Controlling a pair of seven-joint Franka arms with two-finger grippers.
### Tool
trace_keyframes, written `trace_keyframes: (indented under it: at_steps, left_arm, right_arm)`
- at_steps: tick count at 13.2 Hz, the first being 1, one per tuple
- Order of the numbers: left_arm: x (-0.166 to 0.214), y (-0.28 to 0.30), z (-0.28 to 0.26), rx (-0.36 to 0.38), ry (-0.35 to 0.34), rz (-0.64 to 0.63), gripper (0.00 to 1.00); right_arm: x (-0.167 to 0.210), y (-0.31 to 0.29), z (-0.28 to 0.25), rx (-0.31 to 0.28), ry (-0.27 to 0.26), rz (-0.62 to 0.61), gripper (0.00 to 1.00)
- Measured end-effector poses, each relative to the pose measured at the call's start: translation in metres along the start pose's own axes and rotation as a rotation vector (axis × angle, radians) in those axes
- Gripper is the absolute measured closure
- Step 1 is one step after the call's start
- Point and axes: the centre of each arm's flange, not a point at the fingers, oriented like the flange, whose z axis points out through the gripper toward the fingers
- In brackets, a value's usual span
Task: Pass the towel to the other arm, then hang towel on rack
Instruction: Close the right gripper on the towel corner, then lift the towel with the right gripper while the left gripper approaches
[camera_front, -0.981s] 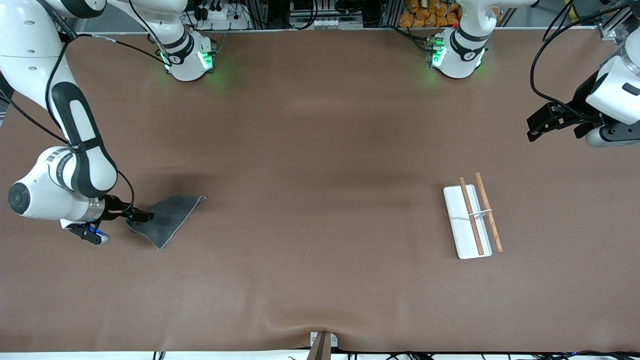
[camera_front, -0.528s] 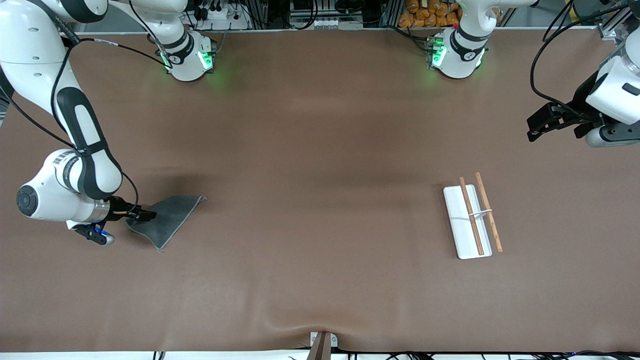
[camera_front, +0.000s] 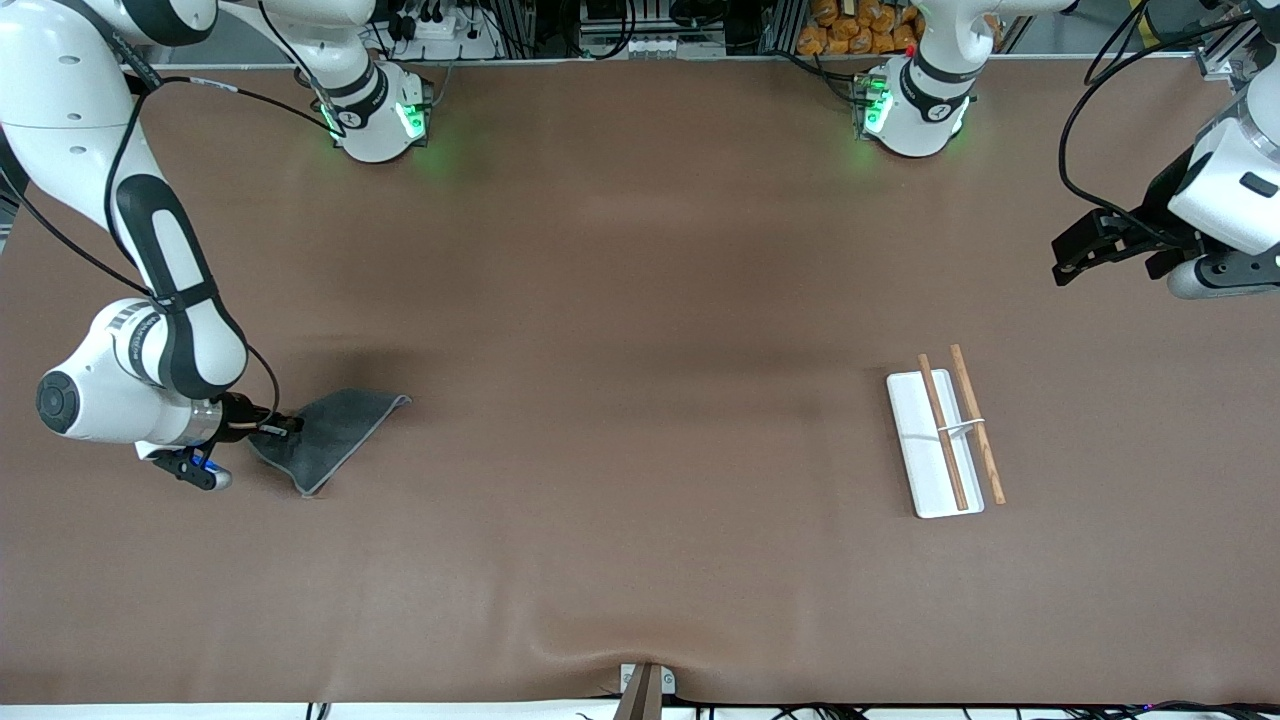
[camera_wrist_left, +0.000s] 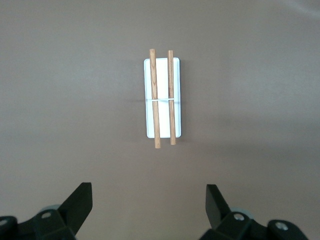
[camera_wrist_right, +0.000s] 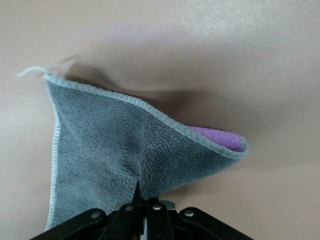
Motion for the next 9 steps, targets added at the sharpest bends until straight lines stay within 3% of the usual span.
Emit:
trace_keyframes:
  at_steps: [3,9]
  left_arm:
    - [0.000,0.000,0.000,0.000,-0.001,0.000,0.00]
    - [0.001,0.000,0.000,0.000,0.002,0.000,0.00]
  right_arm:
    - [-0.008,-0.036,-0.031,0.002,0.007,-0.058,0.96]
    - [-0.049,-0.120,-0.187,0.026,0.048,-0.201,0.96]
